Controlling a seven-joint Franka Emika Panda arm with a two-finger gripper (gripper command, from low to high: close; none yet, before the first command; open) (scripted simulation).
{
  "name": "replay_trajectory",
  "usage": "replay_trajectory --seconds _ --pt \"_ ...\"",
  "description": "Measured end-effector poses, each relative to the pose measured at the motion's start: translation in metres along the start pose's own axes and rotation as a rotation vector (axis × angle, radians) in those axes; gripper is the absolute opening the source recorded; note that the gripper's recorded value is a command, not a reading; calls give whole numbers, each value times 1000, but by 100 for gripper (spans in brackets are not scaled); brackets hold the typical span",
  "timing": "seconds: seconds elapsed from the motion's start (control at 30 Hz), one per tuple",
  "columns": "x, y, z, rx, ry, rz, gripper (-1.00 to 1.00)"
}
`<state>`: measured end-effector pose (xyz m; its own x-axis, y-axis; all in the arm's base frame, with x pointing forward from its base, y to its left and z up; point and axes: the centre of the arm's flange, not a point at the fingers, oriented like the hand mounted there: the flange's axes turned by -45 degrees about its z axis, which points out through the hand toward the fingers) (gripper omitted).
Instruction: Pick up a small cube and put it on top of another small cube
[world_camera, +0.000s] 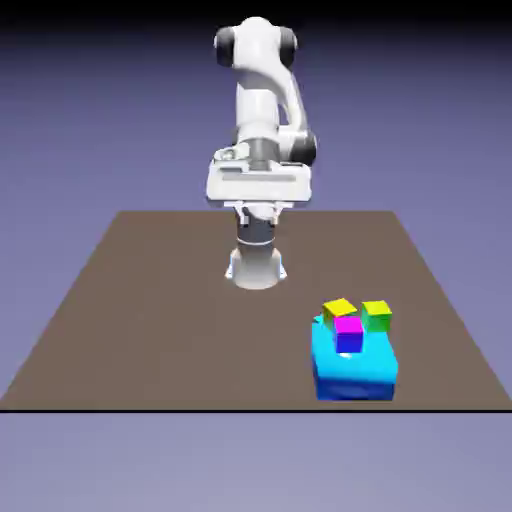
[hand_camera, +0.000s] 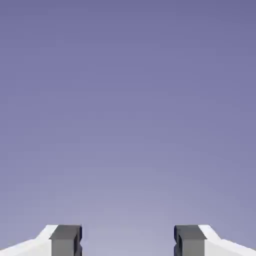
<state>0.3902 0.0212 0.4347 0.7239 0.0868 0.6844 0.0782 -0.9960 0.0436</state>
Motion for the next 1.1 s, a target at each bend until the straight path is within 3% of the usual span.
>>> replay_trajectory --seconds 0.27,0.5,0.8,1.1 --pt "-124 -102 81 129 -265 -216 0" --pt "-252 -174 87 284 -474 -425 0" --pt "-275 -221 62 375 -461 -590 0" --pt "-245 -155 94 251 -478 -364 0"
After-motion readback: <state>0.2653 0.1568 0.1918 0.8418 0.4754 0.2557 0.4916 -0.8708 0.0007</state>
